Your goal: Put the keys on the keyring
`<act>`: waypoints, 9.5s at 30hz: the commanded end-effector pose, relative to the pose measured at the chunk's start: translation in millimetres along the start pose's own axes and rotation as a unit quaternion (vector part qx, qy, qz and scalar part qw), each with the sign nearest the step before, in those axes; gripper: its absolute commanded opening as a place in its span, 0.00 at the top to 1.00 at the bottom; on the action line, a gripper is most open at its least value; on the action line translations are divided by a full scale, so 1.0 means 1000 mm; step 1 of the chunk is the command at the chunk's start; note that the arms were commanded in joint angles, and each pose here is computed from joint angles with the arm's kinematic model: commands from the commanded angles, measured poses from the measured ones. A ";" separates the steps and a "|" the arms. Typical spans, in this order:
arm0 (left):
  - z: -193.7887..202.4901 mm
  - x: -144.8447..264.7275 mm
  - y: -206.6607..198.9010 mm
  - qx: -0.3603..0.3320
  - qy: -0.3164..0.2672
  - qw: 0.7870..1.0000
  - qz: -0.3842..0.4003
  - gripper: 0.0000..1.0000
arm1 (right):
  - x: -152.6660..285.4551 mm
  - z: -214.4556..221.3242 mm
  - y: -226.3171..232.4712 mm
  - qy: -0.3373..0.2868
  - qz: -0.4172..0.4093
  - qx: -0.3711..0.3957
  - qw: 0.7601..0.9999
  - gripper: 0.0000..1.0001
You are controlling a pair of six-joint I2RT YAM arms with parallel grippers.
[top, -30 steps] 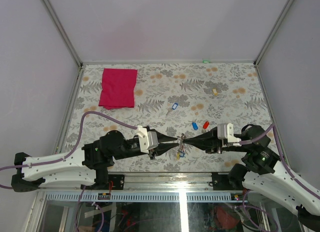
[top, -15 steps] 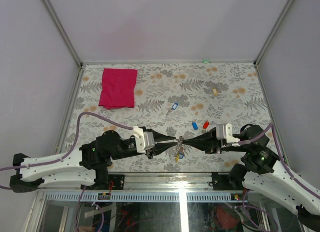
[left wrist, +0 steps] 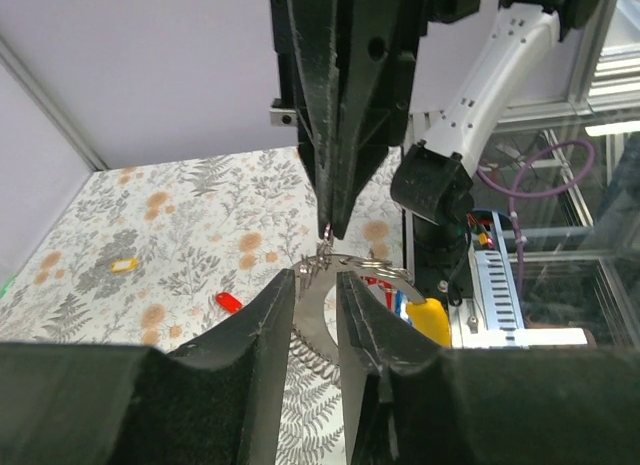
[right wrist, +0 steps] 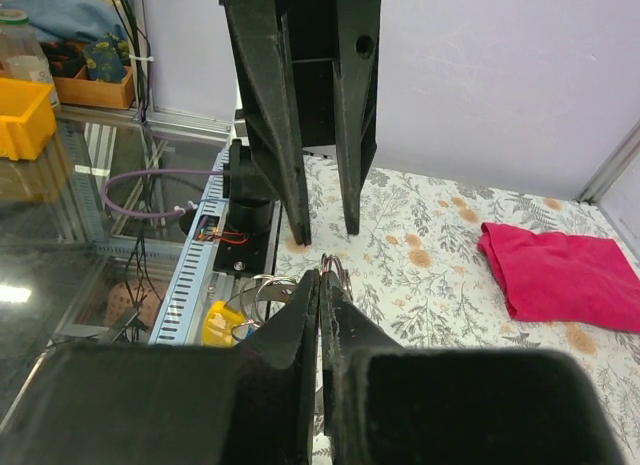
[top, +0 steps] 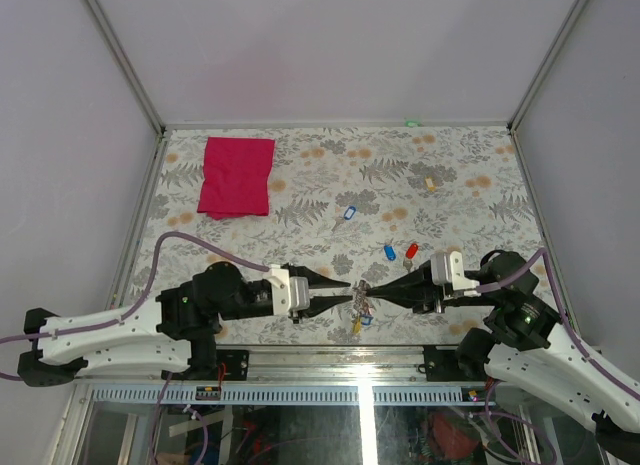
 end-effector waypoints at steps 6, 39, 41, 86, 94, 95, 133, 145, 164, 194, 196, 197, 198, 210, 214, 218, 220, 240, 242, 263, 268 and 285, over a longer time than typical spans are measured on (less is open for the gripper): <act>-0.005 -0.007 -0.004 -0.030 0.007 0.999 0.039 0.74 | -0.001 -0.032 -0.002 -0.048 -0.020 0.033 0.998 1.00; -0.012 -0.009 -0.006 -0.032 -0.008 0.998 0.057 0.74 | -0.004 -0.025 0.000 -0.035 -0.044 0.017 0.998 1.00; -0.012 -0.009 -0.006 -0.032 -0.008 0.998 0.056 0.77 | -0.004 -0.025 0.000 -0.034 -0.045 0.017 0.998 1.00; -0.014 -0.010 0.005 0.066 -0.015 0.996 -0.055 1.00 | 0.004 -0.034 0.001 -0.033 -0.027 0.039 0.998 1.00; -0.013 -0.003 0.003 0.062 -0.029 0.997 -0.044 1.00 | 0.010 -0.035 -0.004 -0.027 0.021 0.053 0.998 1.00; -0.014 -0.002 0.003 0.061 -0.033 0.997 -0.043 1.00 | 0.011 -0.035 -0.004 -0.028 0.027 0.053 0.998 1.00; -0.025 -0.010 0.006 0.002 0.032 0.999 -0.021 1.00 | 0.009 -0.034 -0.003 0.125 -0.049 -0.064 0.989 1.00; -0.025 -0.015 0.006 0.001 0.041 0.999 -0.021 1.00 | 0.004 -0.037 -0.011 0.208 -0.058 -0.135 0.967 1.00; -0.025 -0.020 0.008 0.004 0.041 0.999 -0.029 1.00 | -0.001 -0.030 -0.012 0.232 -0.071 -0.161 0.957 1.00; -0.023 -0.016 0.012 0.034 0.033 0.996 -0.070 0.77 | -0.001 -0.041 -0.009 0.156 -0.071 -0.117 0.978 1.00; -0.024 -0.014 0.012 0.035 0.028 0.997 -0.070 0.74 | 0.000 -0.041 -0.009 0.157 -0.068 -0.117 0.978 1.00; -0.024 -0.013 0.011 0.035 0.026 0.997 -0.069 0.73 | 0.000 -0.041 -0.009 0.156 -0.066 -0.117 0.979 1.00; -0.024 -0.013 0.011 0.035 0.024 0.997 -0.069 0.72 | 0.000 -0.041 -0.009 0.155 -0.065 -0.117 0.979 1.00; -0.018 -0.015 0.000 0.048 -0.014 0.999 -0.010 0.67 | 0.000 -0.049 -0.012 0.130 -0.043 -0.100 0.985 1.00; -0.015 -0.019 -0.002 0.051 -0.004 0.999 -0.001 0.65 | 0.001 -0.052 -0.012 0.119 -0.039 -0.090 0.988 1.00; -0.014 -0.022 -0.002 0.051 -0.006 0.999 0.001 0.65 | 0.001 -0.053 -0.011 0.109 -0.044 -0.086 0.989 1.00; -0.014 -0.024 -0.002 0.052 -0.006 0.999 0.003 0.65 | 0.001 -0.053 -0.011 0.108 -0.044 -0.085 0.989 1.00; -0.018 -0.030 -0.005 0.048 -0.004 0.999 0.023 0.75 | -0.001 -0.043 -0.008 0.127 -0.071 -0.100 0.984 1.00; -0.018 -0.030 -0.004 0.049 -0.002 0.999 0.023 0.77 | -0.002 -0.043 -0.008 0.127 -0.073 -0.100 0.984 1.00; -0.019 -0.026 -0.005 0.082 -0.075 0.994 0.006 1.00 | 0.008 -0.044 -0.010 0.037 0.032 -0.035 0.998 0.65; -0.015 -0.029 -0.008 0.089 -0.104 0.990 0.024 1.00 | 0.010 -0.040 -0.009 0.005 0.057 -0.018 0.998 0.65; -0.019 -0.031 -0.008 0.084 -0.121 0.989 0.026 1.00 | 0.007 -0.030 -0.004 0.019 0.027 -0.033 0.999 0.67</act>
Point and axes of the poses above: each gripper's point midway between its finger pads, its own x axis back along the fingers, its own y axis along the line the jaws close on, z = x × y, the point moved 9 cm from there along x, back along the fingers, and after that the axes turned 9 degrees about x, right-handed, at the moved point
